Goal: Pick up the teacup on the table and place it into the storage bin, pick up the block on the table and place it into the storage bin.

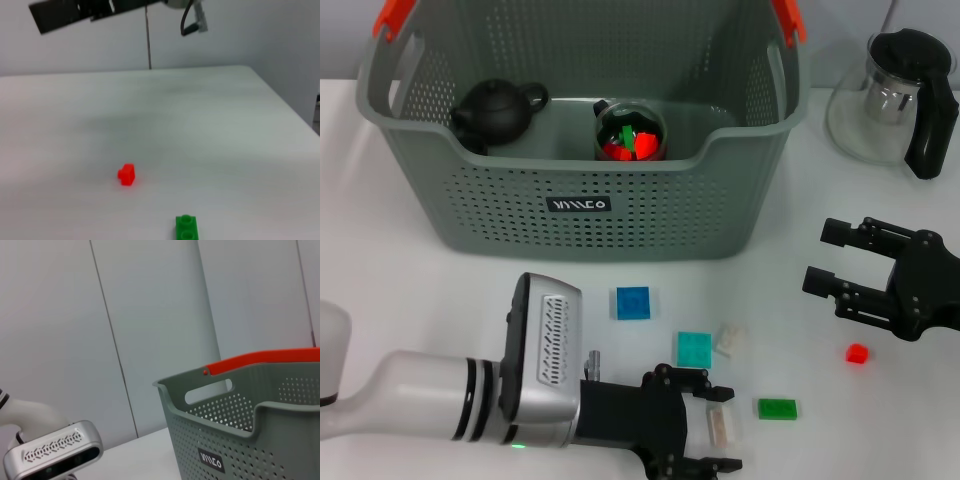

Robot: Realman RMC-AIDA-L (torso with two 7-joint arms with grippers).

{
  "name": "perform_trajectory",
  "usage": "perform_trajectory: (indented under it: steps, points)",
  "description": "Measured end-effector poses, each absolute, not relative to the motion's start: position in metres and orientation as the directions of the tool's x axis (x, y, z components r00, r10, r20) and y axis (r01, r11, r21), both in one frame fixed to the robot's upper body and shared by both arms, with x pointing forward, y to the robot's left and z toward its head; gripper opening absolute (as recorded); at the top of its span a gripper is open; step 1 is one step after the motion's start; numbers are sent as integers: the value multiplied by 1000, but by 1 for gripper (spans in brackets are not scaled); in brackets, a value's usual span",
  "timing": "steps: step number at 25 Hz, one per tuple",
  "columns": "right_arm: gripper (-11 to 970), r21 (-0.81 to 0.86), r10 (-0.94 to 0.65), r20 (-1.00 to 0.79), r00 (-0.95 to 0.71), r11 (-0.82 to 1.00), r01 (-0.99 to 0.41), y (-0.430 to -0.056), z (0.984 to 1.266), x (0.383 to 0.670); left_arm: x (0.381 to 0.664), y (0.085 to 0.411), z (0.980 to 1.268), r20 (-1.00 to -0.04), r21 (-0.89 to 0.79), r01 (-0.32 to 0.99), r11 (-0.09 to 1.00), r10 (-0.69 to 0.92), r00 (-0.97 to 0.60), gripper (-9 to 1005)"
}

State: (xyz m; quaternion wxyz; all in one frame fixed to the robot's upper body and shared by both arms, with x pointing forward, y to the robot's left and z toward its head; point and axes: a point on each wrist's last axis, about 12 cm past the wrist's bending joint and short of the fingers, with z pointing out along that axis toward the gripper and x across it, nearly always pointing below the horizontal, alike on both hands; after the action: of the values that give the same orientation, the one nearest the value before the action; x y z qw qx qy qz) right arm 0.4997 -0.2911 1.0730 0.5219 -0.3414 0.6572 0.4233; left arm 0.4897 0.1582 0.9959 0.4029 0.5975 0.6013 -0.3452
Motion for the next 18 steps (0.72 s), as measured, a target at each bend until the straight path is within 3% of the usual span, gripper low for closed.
perform_trajectory:
  steps: [9,18]
  points:
    - [735,202,-6,-975,-224,410,-890,-291,1073,499,490,155,996,-902,57,996,69,431,22,718]
    - [734,206,-6,-974,-228,414,-887,-293,1071,497,491,154,997,-899,58,997,51,437,30,540]
